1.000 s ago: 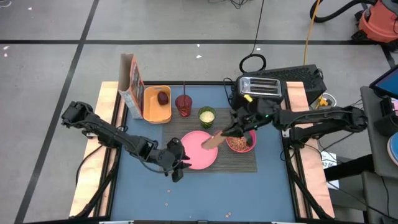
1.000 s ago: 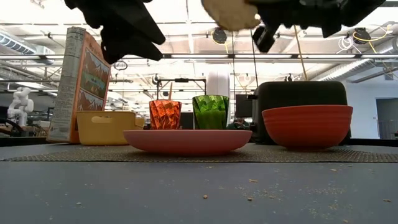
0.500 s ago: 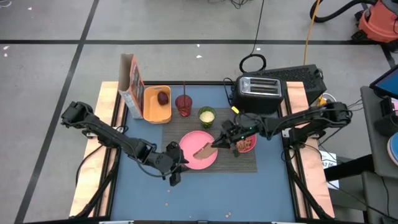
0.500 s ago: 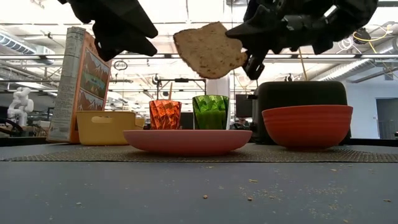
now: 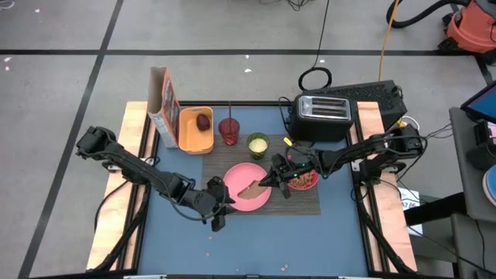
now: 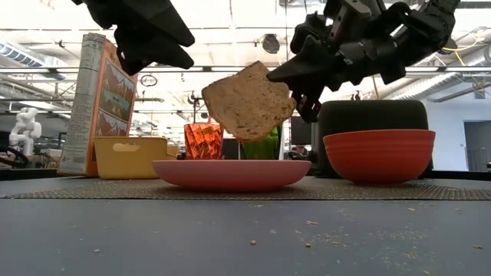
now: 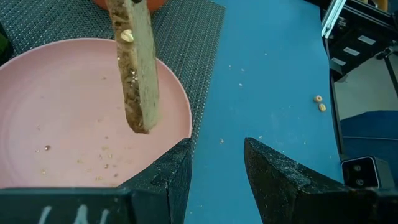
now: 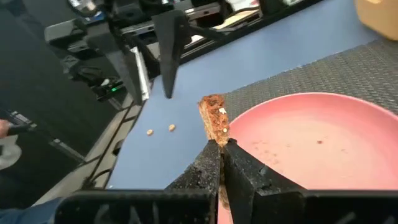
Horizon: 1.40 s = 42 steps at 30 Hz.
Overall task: Arrange a breakfast setting
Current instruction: Put the toasted bread on the pink plate
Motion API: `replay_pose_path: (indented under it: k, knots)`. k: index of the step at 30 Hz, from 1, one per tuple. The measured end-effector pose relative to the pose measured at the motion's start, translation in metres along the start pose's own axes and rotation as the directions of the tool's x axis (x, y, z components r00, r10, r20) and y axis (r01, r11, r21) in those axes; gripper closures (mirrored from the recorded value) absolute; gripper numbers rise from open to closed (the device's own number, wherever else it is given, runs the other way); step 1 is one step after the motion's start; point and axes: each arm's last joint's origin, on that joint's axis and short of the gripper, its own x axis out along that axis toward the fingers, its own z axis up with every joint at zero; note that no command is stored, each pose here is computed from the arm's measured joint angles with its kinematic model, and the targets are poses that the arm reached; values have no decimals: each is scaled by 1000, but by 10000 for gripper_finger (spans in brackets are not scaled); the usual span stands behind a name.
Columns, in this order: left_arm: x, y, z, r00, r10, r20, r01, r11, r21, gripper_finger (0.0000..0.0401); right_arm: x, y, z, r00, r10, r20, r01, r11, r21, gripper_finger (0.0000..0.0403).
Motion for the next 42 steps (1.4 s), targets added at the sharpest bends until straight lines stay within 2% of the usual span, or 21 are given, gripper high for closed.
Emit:
replay_pose_path:
  k: [15,20,26,30,42]
  knots:
    - [0,0,0,1000,0,1,0,1000,2,249,0,-2,-4,999,-32,-30,32,999,6,393]
    - [0,0,0,1000,0,1,0,1000,2,249,2,-3,-6,997,-76,-20,76,997,4,393]
    - [0,0,0,1000,-1,3,1,1000,7,249,3,2,-7,998,-59,-16,58,998,-17,393]
    - [0,0,0,1000,-1,3,1,1000,21,249,4,1,-8,994,-107,-10,107,994,-29,392]
    - [0,0,1,1000,-2,5,2,1000,22,249,4,2,-9,995,-100,-20,100,995,-2,392]
